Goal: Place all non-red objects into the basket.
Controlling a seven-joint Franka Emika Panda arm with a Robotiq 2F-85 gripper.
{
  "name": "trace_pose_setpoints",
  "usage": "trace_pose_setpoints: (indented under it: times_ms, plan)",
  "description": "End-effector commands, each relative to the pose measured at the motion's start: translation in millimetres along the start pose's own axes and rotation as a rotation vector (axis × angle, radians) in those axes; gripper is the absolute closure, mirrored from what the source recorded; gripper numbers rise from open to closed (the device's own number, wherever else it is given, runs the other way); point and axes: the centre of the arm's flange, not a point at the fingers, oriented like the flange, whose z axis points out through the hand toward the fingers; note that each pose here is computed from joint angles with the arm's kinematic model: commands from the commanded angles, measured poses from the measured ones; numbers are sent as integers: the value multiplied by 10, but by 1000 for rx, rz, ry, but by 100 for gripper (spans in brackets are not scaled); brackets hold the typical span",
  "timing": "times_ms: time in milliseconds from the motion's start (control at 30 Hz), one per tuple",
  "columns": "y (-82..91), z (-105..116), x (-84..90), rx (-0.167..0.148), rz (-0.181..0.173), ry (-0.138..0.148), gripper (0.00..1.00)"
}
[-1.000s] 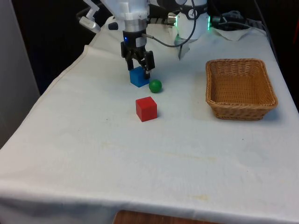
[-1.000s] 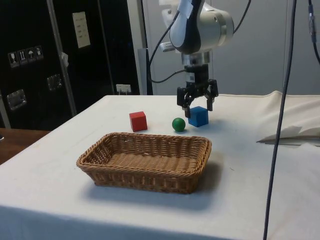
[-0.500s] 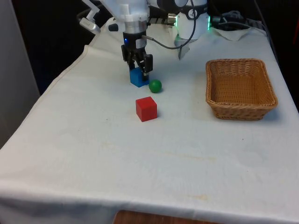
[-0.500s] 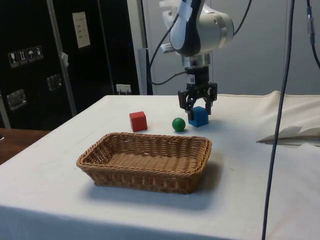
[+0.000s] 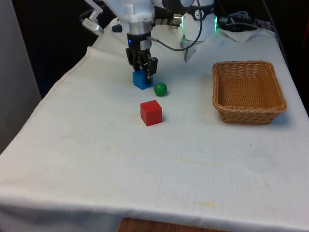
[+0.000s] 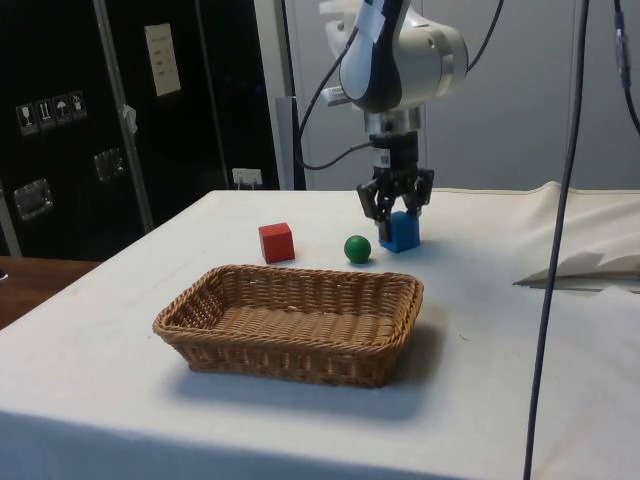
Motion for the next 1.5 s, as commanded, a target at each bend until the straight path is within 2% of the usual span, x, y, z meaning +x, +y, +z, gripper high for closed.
trace_pose_setpoints:
  times_ms: [0, 200, 433, 500, 533, 767, 800, 833, 967, 1067, 1133, 1167, 1267, 1400, 1467]
  plan:
    - [18, -71, 14, 10, 2, 9, 100]
    - [40, -155, 44, 25, 5, 16, 100]
    - [108, -380, 77, 39, -4, 21, 100]
    - [95, -423, 81, 56, -12, 27, 100]
    - [113, -456, 89, 47, -13, 23, 100]
    - [125, -673, 128, 69, -41, 33, 100]
    - [114, -636, 112, 78, -39, 36, 100]
    - [126, -703, 133, 71, -45, 34, 100]
    - [114, -808, 145, 80, -64, 38, 100]
    - [79, -920, 155, 90, -89, 40, 100]
    - [73, -923, 144, 103, -92, 46, 100]
    - [70, -975, 163, 95, -100, 42, 100]
    - [43, -1067, 175, 101, -119, 42, 100]
    - [16, -1182, 182, 121, -139, 48, 100]
    - [1, -1243, 189, 113, -150, 45, 100]
